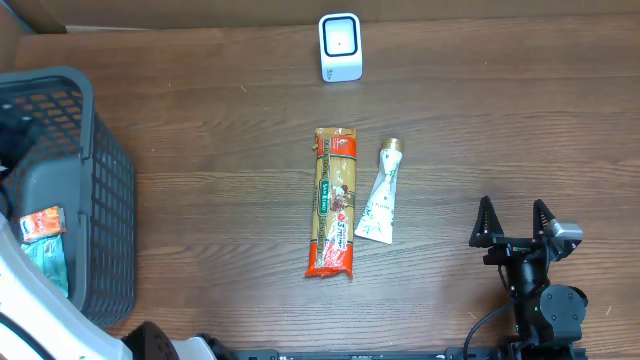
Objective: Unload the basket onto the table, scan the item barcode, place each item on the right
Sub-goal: 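Reach the left gripper into the basket and grasp a small orange box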
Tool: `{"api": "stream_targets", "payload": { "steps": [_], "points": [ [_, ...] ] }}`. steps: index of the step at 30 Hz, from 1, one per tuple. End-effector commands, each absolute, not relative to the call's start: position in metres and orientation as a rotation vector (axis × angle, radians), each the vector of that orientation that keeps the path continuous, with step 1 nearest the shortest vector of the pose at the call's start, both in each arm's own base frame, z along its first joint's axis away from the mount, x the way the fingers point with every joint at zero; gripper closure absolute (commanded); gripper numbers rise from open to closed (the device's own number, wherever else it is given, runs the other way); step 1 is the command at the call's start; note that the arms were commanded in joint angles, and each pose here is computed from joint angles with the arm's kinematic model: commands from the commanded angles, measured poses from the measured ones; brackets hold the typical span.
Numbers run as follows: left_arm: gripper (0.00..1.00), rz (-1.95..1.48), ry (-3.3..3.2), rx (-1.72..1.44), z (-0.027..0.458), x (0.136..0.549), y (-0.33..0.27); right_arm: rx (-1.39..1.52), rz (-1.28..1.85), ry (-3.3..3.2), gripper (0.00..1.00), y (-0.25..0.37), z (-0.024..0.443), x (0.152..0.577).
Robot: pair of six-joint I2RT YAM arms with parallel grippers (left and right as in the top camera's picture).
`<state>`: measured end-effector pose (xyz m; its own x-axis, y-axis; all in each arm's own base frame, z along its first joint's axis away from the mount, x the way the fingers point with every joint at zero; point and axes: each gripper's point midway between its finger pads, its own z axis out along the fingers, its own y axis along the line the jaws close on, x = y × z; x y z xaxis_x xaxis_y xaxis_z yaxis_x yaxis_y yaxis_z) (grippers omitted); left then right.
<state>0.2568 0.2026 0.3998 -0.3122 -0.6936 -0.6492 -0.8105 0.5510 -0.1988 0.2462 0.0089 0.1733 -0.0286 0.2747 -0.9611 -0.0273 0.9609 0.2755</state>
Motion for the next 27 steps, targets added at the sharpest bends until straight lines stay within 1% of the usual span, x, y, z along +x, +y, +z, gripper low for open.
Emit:
{"api": "stream_targets", "payload": {
  "steps": [1, 6, 8, 10, 11, 15, 19, 22, 25, 27],
  "points": [
    [0.00, 0.254, 2.044, -1.388, 0.374, 0.254, 0.242, 0.191, 0.254, 1.586, 0.00, 0.011, 0.170, 0.246],
    [0.04, 0.328, 2.226, -1.298, 0.332, 0.268, 0.269, 0.191, 0.254, 1.586, 0.00, 0.011, 0.170, 0.246],
    [0.09, 0.340, 2.324, -1.243, 0.310, 0.275, 0.275, 0.191, 0.254, 1.586, 0.00, 0.011, 0.170, 0.246],
    [0.11, 0.333, 2.398, -1.239, 0.287, 0.277, 0.277, 0.191, 0.254, 1.586, 0.00, 0.011, 0.170, 0.246],
    [0.13, 0.330, 2.433, -1.236, 0.275, 0.277, 0.277, 0.191, 0.254, 1.586, 0.00, 0.011, 0.170, 0.246],
    [0.13, 0.357, 2.524, -1.240, 0.227, 0.275, 0.283, 0.191, 0.254, 1.586, 0.00, 0.011, 0.170, 0.246],
    [0.13, 0.382, 2.607, -1.146, 0.188, 0.277, 0.287, 0.191, 0.254, 1.586, 0.00, 0.011, 0.170, 0.246],
    [0.11, 0.390, 2.620, -1.089, 0.164, 0.282, 0.291, 0.191, 0.254, 1.586, 0.00, 0.011, 0.170, 0.246],
    [0.06, 0.400, 2.590, -1.069, 0.147, 0.289, 0.296, 0.191, 0.254, 1.586, 0.00, 0.011, 0.170, 0.246],
    [0.05, 0.419, 2.568, -1.033, 0.140, 0.295, 0.302, 0.191, 0.254, 1.586, 0.00, 0.011, 0.170, 0.246]
  ]
}}
